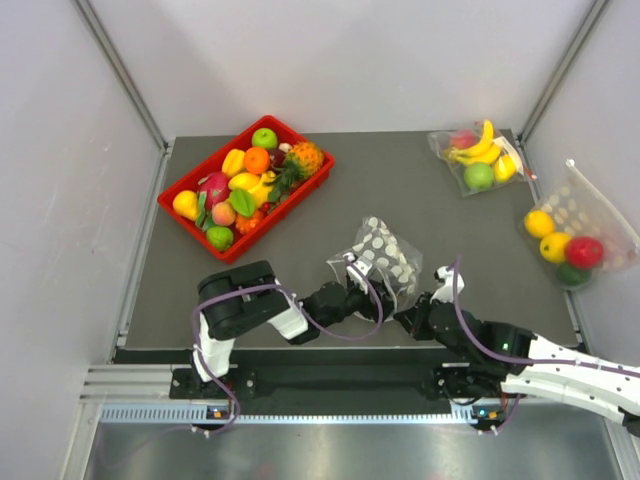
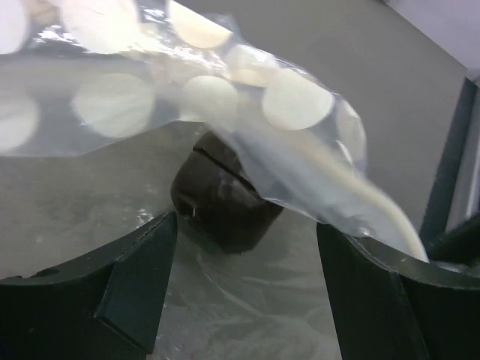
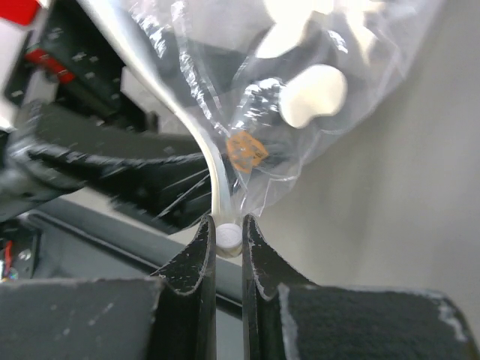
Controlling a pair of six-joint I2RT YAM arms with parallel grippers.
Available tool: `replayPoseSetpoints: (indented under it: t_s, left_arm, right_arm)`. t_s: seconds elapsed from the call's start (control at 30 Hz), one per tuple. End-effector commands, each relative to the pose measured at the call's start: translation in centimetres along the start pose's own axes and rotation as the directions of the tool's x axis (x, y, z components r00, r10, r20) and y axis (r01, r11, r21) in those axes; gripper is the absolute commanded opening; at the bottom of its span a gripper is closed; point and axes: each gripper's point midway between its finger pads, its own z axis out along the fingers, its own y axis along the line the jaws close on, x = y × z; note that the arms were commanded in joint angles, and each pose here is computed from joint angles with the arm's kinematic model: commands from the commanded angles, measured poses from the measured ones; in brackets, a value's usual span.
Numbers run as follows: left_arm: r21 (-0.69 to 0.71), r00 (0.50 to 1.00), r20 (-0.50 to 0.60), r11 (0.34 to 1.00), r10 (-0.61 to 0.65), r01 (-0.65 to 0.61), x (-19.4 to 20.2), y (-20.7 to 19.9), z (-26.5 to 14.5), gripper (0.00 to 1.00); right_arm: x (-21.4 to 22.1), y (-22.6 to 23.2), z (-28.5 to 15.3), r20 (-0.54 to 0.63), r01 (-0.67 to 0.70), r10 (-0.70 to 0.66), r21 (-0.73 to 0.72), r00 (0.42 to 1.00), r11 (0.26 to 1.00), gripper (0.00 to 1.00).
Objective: Open the zip-top bag and remove the fake food
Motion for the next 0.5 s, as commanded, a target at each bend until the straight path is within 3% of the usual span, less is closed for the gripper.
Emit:
replayPoseSetpoints:
  t_s: [0.0, 0.27, 0.33, 0.47]
  left_arm:
    - [-0.041, 0.994, 0.108, 0.999, 0.017, -0.013, -2.5, 0.4, 1.0, 0.8]
    - [-0.008, 0.993, 0.119, 1.0, 0.024, -0.023, -2.4, -0.2, 2.1, 0.8]
    - [0.0, 0.994, 0.107, 1.0, 0.02, -0.02, -2.0, -0.3, 2.2, 0.75]
    - [0.011, 0.997, 0.077, 1.0, 0.02, -0.021, -1.2, -0.3, 1.8, 0.32]
  right_arm:
    - [-0.9, 2.8, -0.3, 0.008, -0.032, 0.033, -0.106, 0.999, 0.994, 0.0]
    - [-0.1, 3.5, -0.1, -0.027, -0.038, 0.034, -0.144, 0.999, 0.989, 0.0]
    - [-0.1, 3.5, -0.1, -0.027, -0.041, 0.037, -0.145, 0.999, 0.989, 0.0]
    - [0.0, 2.8, -0.1, -0.021, -0.046, 0.044, -0.117, 0.999, 0.992, 0.0]
